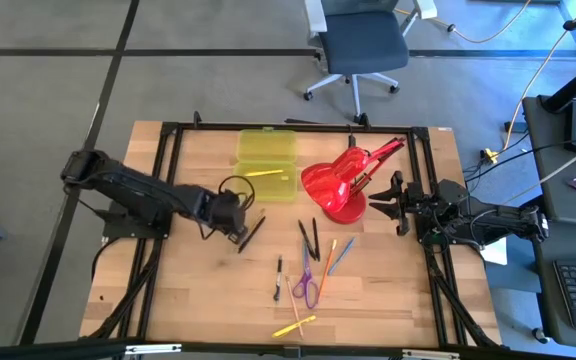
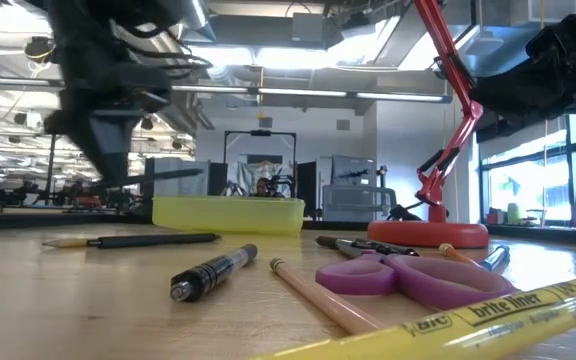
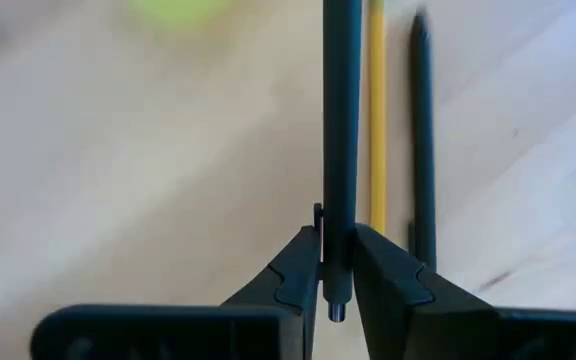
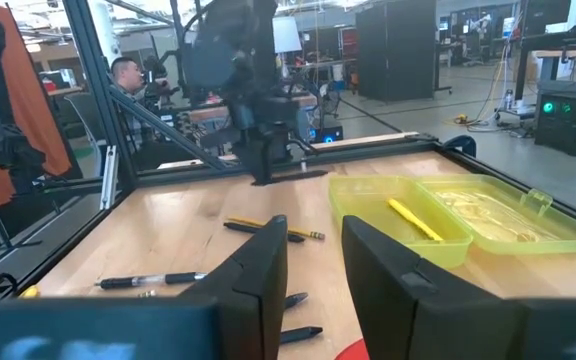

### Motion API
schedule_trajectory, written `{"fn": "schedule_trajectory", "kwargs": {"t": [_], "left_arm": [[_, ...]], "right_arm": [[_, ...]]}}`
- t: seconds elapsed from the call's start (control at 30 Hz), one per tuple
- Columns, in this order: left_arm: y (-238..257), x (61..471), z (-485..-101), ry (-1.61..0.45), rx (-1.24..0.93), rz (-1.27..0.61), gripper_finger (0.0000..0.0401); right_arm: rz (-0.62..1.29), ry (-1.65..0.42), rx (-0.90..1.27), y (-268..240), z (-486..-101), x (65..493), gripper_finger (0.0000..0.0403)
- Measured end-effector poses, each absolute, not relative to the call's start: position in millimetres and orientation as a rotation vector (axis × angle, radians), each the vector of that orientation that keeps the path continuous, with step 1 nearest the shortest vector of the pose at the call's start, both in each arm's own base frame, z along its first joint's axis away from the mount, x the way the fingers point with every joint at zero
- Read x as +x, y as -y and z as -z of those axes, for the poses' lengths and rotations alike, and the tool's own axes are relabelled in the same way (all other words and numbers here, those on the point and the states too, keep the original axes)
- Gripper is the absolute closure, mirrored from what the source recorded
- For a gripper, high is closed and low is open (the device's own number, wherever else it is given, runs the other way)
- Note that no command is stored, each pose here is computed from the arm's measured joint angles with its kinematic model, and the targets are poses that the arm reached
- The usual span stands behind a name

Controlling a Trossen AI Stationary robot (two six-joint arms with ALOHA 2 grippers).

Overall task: Pick & place school supplies into a supply box
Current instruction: Put the left black pen into the yellow supply box

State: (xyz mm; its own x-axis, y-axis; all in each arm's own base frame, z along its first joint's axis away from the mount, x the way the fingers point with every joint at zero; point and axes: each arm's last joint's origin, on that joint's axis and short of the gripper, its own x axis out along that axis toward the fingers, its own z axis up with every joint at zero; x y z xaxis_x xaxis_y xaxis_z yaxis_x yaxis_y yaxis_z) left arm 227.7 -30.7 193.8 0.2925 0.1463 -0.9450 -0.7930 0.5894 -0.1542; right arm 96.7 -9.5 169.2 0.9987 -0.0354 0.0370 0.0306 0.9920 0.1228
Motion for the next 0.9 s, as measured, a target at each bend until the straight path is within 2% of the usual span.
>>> {"fn": "schedule_trajectory", "kwargs": {"t": [0.2,0.4,0.63,0.9], "left_arm": [[-6,238,-202,-1.055,-0.498,-0.556,0.0359],[-45,247,-208,-0.961,-0.391,-0.432,0.0355],[-79,239,-208,-0.983,-0.304,-0.401,0.0358],[-100,231,-210,-0.998,-0.240,-0.387,0.0361]], "right_arm": [[0.033,0.039,0.119,9,-169,97,0.0299],[0.033,0.039,0.119,9,-169,97,0.0299],[0.052,0.040,0.119,10,-169,97,0.0299],[0.222,0.059,0.121,15,-170,96,0.0299]]}}
